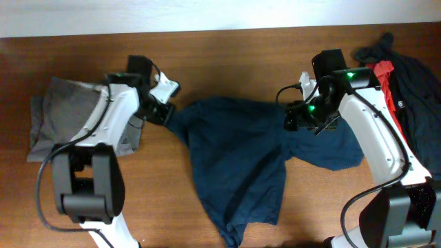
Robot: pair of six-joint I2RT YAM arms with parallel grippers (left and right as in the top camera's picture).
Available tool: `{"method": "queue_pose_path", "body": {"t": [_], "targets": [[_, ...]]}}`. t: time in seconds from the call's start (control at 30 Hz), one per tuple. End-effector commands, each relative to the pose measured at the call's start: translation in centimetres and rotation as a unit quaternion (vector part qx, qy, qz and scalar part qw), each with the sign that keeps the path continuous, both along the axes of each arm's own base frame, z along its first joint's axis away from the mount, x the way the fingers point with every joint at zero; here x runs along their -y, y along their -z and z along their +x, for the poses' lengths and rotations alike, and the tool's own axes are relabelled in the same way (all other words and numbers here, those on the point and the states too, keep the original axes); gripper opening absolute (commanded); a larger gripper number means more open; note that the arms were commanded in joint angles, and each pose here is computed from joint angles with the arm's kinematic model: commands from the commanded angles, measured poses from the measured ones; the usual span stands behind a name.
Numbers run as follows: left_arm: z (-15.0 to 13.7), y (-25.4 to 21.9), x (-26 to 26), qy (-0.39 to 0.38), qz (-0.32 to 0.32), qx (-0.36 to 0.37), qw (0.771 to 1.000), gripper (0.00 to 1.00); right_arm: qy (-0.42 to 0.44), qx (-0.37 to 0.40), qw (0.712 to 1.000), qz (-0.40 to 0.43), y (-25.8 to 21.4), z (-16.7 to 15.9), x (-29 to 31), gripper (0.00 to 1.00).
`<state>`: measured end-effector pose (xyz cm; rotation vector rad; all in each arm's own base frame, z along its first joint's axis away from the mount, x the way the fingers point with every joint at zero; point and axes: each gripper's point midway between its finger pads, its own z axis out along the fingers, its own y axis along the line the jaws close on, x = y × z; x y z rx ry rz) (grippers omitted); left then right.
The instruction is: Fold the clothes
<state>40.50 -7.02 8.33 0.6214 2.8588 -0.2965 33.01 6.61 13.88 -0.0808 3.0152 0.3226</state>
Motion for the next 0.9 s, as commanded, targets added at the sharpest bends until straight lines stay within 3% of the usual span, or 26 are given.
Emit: {"method": "queue_pose_path", "body": {"t": [0.0, 0.13, 0.27, 0.33, 0.43, 0.57, 0.67, 0.73, 0.87], "targets": [[1.7, -8.8, -3.3, -0.069, 0.038, 0.092, 0.993, 0.00, 0.001, -0.007, 1.000, 0.005, 0.8, -0.9, -0.2, 0.71], [1.2, -12.9, -3.3, -0.078, 0.031, 0.127, 0.988, 0.00, -0.019, -0.041, 0.999, 0.025, 3.3, -2.8, -0.9, 0.75], [0.7, -14.4, -3.1, -0.075, 0.029, 0.144, 0.986, 0.00, -0.122, -0.061, 0.983, 0.122, 4.2, -5.7, -4.8, 0.76], [0.5, -14.4, -3.0, -0.074, 0.029, 0.143, 0.987, 0.00, -0.128, -0.073, 0.983, 0.105, 5.1, -6.6, -4.8, 0.77], [0.3, -14.3, -2.7, -0.070, 0.029, 0.139, 0.987, 0.00, -0.056, -0.068, 0.995, 0.043, 6.8, -5.4, -3.4, 0.76], [0.1, -14.2, -2.1, -0.063, 0.028, 0.136, 0.988, 0.00, -0.027, 0.026, 0.998, 0.045, 7.8, -0.9, -3.7, 0.56], [-0.1, -14.2, -1.9, -0.059, 0.029, 0.133, 0.989, 0.00, -0.033, 0.091, 0.993, 0.064, 8.6, 1.6, -4.6, 0.20], [-0.1, -14.2, -1.9, -0.059, 0.029, 0.133, 0.989, 0.00, -0.034, 0.103, 0.992, 0.066, 9.4, 1.9, -4.6, 0.05], [0.0, -14.2, -1.8, -0.059, 0.028, 0.133, 0.989, 0.00, -0.034, 0.105, 0.992, 0.066, 11.6, 2.2, -4.6, 0.04]]}}
